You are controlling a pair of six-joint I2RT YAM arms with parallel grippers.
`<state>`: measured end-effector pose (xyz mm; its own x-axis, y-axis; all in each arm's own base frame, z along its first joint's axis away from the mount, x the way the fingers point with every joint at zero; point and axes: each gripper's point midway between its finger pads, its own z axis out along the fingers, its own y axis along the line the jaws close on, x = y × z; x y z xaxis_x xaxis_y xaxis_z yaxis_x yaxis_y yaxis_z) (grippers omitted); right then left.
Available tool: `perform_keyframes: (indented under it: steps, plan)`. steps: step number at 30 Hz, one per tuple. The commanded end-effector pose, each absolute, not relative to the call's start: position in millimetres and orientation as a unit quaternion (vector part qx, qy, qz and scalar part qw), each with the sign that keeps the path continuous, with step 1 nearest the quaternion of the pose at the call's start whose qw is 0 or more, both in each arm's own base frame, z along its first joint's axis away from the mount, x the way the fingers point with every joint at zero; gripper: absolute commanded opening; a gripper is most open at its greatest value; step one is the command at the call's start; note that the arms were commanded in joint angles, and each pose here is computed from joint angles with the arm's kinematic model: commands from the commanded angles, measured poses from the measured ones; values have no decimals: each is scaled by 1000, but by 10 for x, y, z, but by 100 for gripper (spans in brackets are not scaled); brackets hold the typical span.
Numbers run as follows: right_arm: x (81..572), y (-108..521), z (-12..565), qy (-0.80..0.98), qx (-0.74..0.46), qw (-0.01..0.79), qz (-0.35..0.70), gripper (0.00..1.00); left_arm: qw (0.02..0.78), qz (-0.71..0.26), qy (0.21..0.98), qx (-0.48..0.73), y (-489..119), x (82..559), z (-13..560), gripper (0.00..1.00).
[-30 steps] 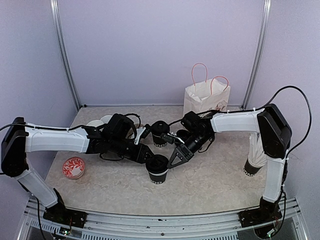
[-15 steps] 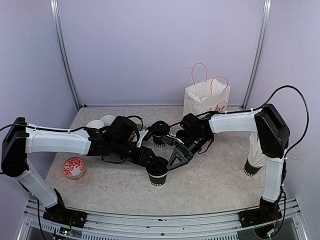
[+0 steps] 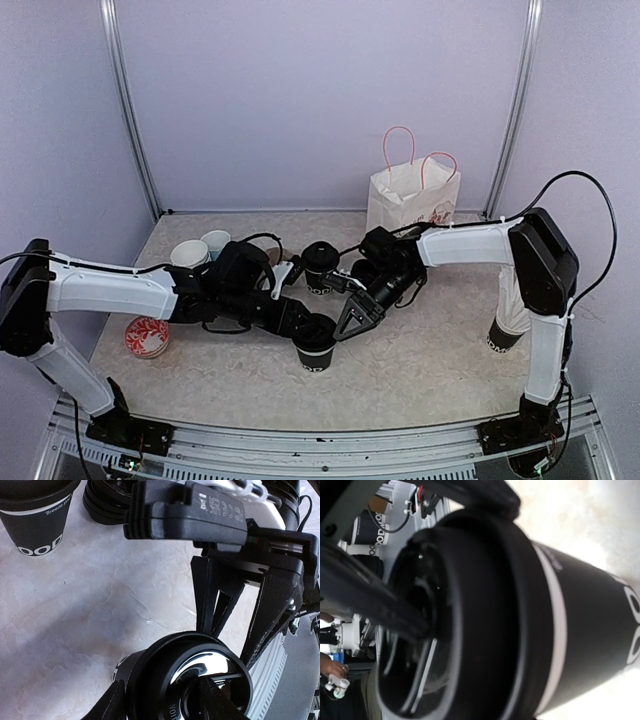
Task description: Pack the takeout coffee
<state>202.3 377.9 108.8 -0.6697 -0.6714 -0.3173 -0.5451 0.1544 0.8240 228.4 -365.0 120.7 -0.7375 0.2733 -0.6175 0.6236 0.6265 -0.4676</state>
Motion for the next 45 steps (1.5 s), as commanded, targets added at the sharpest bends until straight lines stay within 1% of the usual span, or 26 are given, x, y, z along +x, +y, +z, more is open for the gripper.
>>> perform_keyframes:
  steps: [1,7,12,14,16,20,23,27,32,35,40,45]
  plan:
    - [2274,3730,566,-813,423,20,-399,39,184,-292,897,276,-3428,1956,642,48]
    - [2349,3686,380,-831,438,4,-342,35,178,-276,903,277,-3334,1897,470,49]
    - [2345,3776,553,-812,458,-10,-362,36,186,-265,904,278,-3298,1901,452,49]
    - [2277,3846,751,-788,469,-14,-399,38,207,-265,898,284,-3345,1951,584,52]
    - [2186,3900,967,-760,480,-17,-438,40,249,-261,888,285,-3420,2082,848,57]
    - [2082,3908,1234,-730,493,-28,-472,46,317,-259,866,286,-3543,2299,1334,65]
    - [2018,3885,1303,-719,498,-29,-483,50,341,-271,851,294,-3641,2354,1597,68]
    - [1923,3846,1303,-711,502,-19,-492,53,352,-250,853,292,-3665,2424,1697,71]
    - [1766,3861,1334,-691,529,-23,-491,55,351,-236,868,258,-3581,2409,1761,71]
    - [1610,3924,1313,-679,556,-23,-479,56,353,-215,887,204,-3373,2444,1758,70]
    - [1351,4016,1260,-662,583,-3,-471,57,340,-216,906,129,-3068,2393,1721,69]
    - [1367,3929,1132,-675,595,-5,-436,57,306,-228,920,87,-2900,2245,1556,63]
